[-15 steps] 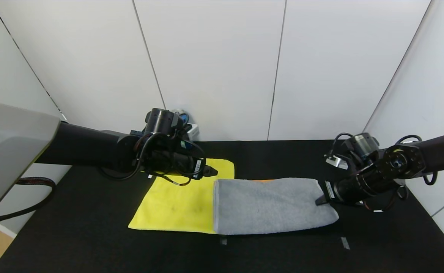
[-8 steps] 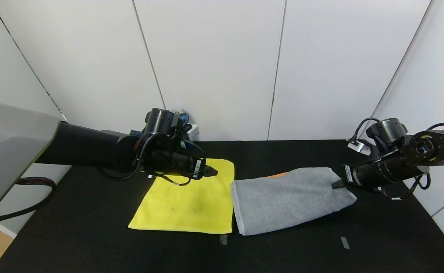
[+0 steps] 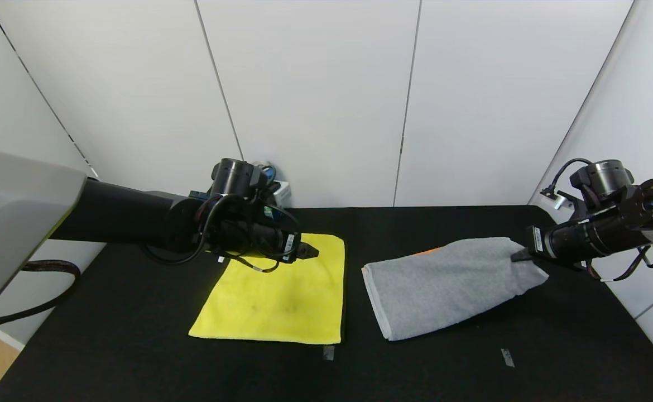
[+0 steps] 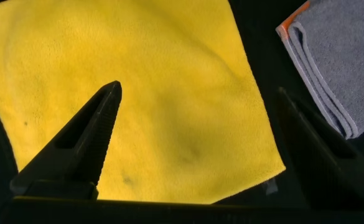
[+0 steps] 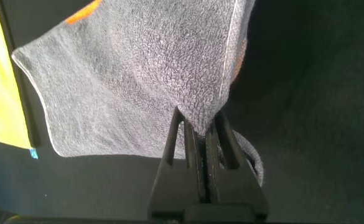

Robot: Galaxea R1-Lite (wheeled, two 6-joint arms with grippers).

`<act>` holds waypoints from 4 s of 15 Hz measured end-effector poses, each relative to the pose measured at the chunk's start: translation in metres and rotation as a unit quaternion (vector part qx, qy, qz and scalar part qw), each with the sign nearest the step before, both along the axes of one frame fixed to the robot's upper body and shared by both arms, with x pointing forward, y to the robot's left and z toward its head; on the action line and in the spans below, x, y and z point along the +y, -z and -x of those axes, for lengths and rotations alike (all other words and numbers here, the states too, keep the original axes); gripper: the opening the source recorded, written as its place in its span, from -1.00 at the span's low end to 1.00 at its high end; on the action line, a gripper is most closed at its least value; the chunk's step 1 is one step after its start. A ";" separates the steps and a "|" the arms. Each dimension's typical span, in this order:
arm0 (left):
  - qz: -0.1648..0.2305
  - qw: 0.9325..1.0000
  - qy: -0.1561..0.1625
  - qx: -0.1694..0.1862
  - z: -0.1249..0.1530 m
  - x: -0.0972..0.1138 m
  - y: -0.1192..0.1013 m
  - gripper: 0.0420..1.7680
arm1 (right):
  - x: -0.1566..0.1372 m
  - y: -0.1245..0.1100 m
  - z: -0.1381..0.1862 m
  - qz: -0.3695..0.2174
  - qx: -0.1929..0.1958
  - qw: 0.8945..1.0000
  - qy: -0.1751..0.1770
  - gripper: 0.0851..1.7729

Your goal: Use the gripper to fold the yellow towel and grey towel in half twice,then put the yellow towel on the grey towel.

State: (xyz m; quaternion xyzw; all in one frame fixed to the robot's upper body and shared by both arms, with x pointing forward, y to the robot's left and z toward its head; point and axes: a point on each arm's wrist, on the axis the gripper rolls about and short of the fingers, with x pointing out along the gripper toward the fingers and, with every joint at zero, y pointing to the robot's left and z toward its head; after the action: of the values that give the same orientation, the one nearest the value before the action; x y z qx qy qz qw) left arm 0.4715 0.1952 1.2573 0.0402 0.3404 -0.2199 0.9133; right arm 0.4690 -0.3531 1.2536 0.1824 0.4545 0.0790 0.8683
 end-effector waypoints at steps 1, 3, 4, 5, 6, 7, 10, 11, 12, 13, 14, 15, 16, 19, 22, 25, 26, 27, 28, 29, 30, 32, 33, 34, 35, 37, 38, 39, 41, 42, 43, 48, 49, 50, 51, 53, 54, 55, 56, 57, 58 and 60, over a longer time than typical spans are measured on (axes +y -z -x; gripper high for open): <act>0.000 1.000 0.000 0.000 0.000 0.000 0.000 0.94 | -0.001 0.000 0.000 0.000 0.000 1.000 0.001 -0.93; 0.000 1.000 0.000 -0.001 0.000 0.000 -0.001 0.94 | 0.005 0.002 0.000 0.000 0.004 1.000 -0.006 -0.93; 0.000 1.000 -0.001 -0.001 0.000 0.000 -0.001 0.94 | 0.008 0.003 0.000 0.000 0.006 1.000 -0.011 -0.93; 0.000 1.000 -0.001 -0.002 0.001 0.000 -0.001 0.94 | 0.012 0.004 0.000 0.000 0.007 1.000 -0.016 -0.93; 0.000 1.000 -0.001 -0.002 0.001 0.001 -0.002 0.94 | 0.016 0.005 0.001 0.000 0.009 1.000 -0.021 -0.93; 0.001 1.000 -0.001 -0.004 0.002 0.001 -0.004 0.94 | 0.022 0.006 0.001 0.001 0.011 1.000 -0.029 -0.93; 0.004 1.000 -0.004 -0.011 0.004 0.004 -0.010 0.94 | 0.048 0.005 0.000 0.003 0.008 0.998 -0.061 -0.93; 0.004 1.000 -0.005 -0.014 0.005 0.005 -0.012 0.94 | 0.058 0.004 0.000 0.003 0.006 0.997 -0.075 -0.93; 0.004 1.000 -0.007 -0.017 0.006 0.006 -0.015 0.94 | 0.069 0.003 0.000 0.005 0.004 0.996 -0.088 -0.93; 0.003 1.000 -0.009 -0.020 0.007 0.007 -0.017 0.94 | 0.080 0.003 0.001 0.011 0.005 0.995 -0.098 -0.93; 0.003 1.000 -0.011 -0.023 0.008 0.008 -0.019 0.94 | 0.091 0.003 0.002 0.022 0.009 0.994 -0.105 -0.93; 0.003 1.000 -0.013 -0.026 0.008 0.010 -0.022 0.94 | 0.102 0.003 0.003 0.030 0.010 0.993 -0.113 -0.93; 0.004 0.999 -0.014 -0.028 0.009 0.011 -0.024 0.94 | 0.112 0.003 0.003 0.037 0.012 0.992 -0.123 -0.93; 0.005 0.999 -0.017 -0.035 0.011 0.014 -0.029 0.94 | 0.142 0.007 0.006 0.041 0.013 0.987 -0.157 -0.93; 0.006 0.999 -0.020 -0.038 0.011 0.016 -0.032 0.94 | 0.157 0.010 0.008 0.044 0.015 0.983 -0.175 -0.93; 0.006 0.999 -0.020 -0.038 0.011 0.017 -0.032 0.94 | 0.158 0.010 0.008 0.044 0.015 0.983 -0.176 -0.93; 0.006 0.999 -0.020 -0.038 0.011 0.017 -0.032 0.94 | 0.158 0.010 0.008 0.044 0.015 0.983 -0.176 -0.93; 0.006 0.999 -0.020 -0.038 0.011 0.017 -0.032 0.94 | 0.158 0.010 0.008 0.044 0.015 0.983 -0.176 -0.93; 0.006 0.999 -0.020 -0.038 0.011 0.017 -0.032 0.94 | 0.158 0.010 0.008 0.044 0.015 0.983 -0.176 -0.93; 0.007 0.999 -0.022 -0.043 0.012 0.018 -0.035 0.94 | 0.180 0.019 0.012 0.059 0.020 0.979 -0.195 -0.93; 0.008 0.999 -0.023 -0.044 0.013 0.019 -0.036 0.94 | 0.184 0.022 0.013 0.060 0.024 0.978 -0.199 -0.93; 0.009 0.999 -0.023 -0.045 0.014 0.019 -0.038 0.94 | 0.193 0.024 0.013 0.059 0.027 0.979 -0.195 -0.93; 0.009 0.998 -0.026 -0.048 0.014 0.022 -0.039 0.94 | 0.222 0.036 0.020 0.065 0.037 0.973 -0.219 -0.93; 0.010 0.998 -0.025 -0.049 0.014 0.021 -0.041 0.94 | 0.227 0.039 0.022 0.067 0.038 0.971 -0.224 -0.93; 0.010 0.998 -0.024 -0.051 0.015 0.021 -0.042 0.94 | 0.234 0.042 0.025 0.068 0.041 0.969 -0.233 -0.93; 0.011 0.998 -0.026 -0.052 0.016 0.023 -0.043 0.94 | 0.239 0.046 0.027 0.073 0.044 0.968 -0.238 -0.93; 0.011 0.998 -0.025 -0.052 0.017 0.022 -0.044 0.94 | 0.240 0.049 0.026 0.078 0.046 0.968 -0.236 -0.93; 0.011 0.998 -0.024 -0.052 0.017 0.022 -0.044 0.94 | 0.240 0.051 0.026 0.083 0.048 0.968 -0.234 -0.93; 0.012 0.998 -0.025 -0.054 0.018 0.023 -0.046 0.94 | 0.242 0.055 0.027 0.087 0.051 0.967 -0.234 -0.93; 0.012 0.998 -0.027 -0.055 0.018 0.024 -0.046 0.94 | 0.242 0.055 0.027 0.087 0.052 0.967 -0.234 -0.93; 0.012 0.998 -0.025 -0.055 0.018 0.023 -0.046 0.94 | 0.242 0.056 0.026 0.087 0.053 0.967 -0.234 -0.93; 0.012 0.998 -0.025 -0.057 0.019 0.024 -0.047 0.94 | 0.242 0.058 0.026 0.088 0.055 0.966 -0.235 -0.50; 0.012 0.998 -0.025 -0.057 0.019 0.024 -0.047 0.94 | 0.243 0.057 0.027 0.088 0.054 0.966 -0.236 -0.34; 0.012 0.998 -0.025 -0.057 0.019 0.024 -0.047 0.94 | 0.244 0.056 0.027 0.087 0.052 0.966 -0.237 -0.19; 0.012 0.998 -0.026 -0.056 0.018 0.024 -0.047 0.94 | 0.245 0.055 0.028 0.087 0.049 0.966 -0.239 -0.05; 0.012 0.998 -0.025 -0.056 0.019 0.024 -0.047 0.94 | 0.251 0.051 0.033 0.086 0.043 0.965 -0.246 0.16; 0.012 0.998 -0.025 -0.057 0.019 0.024 -0.047 0.94 | 0.254 0.047 0.035 0.084 0.037 0.964 -0.251 0.26; 0.012 0.998 -0.026 -0.057 0.019 0.024 -0.048 0.94 | 0.257 0.042 0.038 0.083 0.030 0.963 -0.256 0.34; 0.013 0.998 -0.026 -0.058 0.019 0.024 -0.049 0.94 | 0.261 0.037 0.043 0.080 0.023 0.961 -0.262 0.42; 0.013 0.998 -0.026 -0.058 0.019 0.024 -0.049 0.94 | 0.261 0.036 0.043 0.080 0.021 0.961 -0.263 0.43; 0.013 0.998 -0.026 -0.058 0.019 0.024 -0.049 0.94 | 0.261 0.036 0.043 0.080 0.021 0.961 -0.263 0.43; 0.013 0.998 -0.026 -0.058 0.019 0.024 -0.049 0.94 | 0.261 0.036 0.043 0.080 0.021 0.961 -0.263 0.43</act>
State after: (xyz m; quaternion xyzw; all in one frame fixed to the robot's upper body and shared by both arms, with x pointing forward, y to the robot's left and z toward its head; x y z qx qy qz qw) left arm 0.4520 0.2194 1.3059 0.0323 0.2850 -0.1977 0.9374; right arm 0.4259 -0.0918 1.2177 -0.0117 0.5098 0.2639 0.8187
